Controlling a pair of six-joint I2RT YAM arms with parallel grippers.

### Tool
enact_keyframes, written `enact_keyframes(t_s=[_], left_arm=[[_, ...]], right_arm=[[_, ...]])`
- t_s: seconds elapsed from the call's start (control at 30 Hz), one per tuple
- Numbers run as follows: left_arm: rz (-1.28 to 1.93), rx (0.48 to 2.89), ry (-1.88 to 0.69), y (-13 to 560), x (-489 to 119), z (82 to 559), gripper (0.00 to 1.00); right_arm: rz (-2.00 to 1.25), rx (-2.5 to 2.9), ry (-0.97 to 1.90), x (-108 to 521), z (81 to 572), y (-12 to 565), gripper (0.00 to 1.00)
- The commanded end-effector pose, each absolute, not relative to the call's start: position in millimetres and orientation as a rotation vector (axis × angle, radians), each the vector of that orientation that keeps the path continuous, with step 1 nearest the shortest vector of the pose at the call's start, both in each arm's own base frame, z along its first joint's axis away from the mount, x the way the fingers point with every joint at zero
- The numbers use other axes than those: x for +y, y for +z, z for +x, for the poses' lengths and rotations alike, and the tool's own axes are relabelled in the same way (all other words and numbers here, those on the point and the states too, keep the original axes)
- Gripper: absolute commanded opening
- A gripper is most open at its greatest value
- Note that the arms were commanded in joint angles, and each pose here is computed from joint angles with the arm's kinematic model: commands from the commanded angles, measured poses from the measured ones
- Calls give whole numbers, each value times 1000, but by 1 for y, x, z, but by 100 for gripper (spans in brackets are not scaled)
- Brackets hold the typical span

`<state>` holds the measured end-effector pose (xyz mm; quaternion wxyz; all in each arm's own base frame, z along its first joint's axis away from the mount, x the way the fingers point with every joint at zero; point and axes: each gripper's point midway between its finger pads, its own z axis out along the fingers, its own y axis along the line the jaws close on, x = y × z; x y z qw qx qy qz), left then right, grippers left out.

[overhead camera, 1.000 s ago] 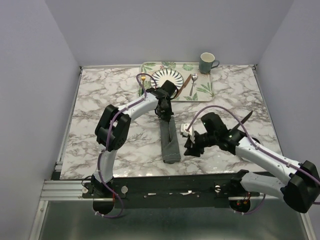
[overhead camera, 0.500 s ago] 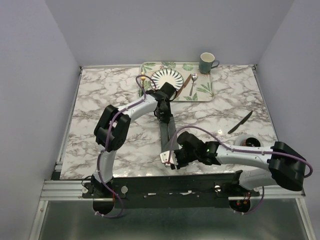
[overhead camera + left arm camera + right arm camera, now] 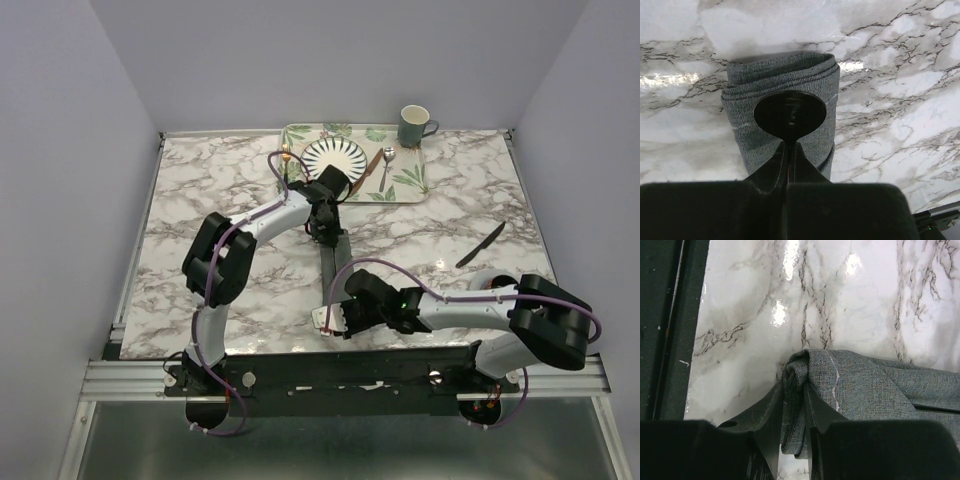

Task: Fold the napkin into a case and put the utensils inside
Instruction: Insert the spoon into the folded napkin.

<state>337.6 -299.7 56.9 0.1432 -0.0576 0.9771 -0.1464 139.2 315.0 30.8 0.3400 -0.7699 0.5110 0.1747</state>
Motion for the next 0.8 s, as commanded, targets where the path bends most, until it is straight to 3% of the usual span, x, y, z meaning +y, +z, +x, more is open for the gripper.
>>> enact_keyframes(t_s=[0.0,0.57,0.77], left_arm=[[-173,2812,-479,77,-301,325,0],[-150,2869,-447,57,-298,306,0],[-127,2846,-437,65,-299,314,23]], right_arm=[[-1968,1321,382,322,153,35,30],[-1963,1313,343,323,159,33,30],[-1952,1296,344,322,159,40,35]])
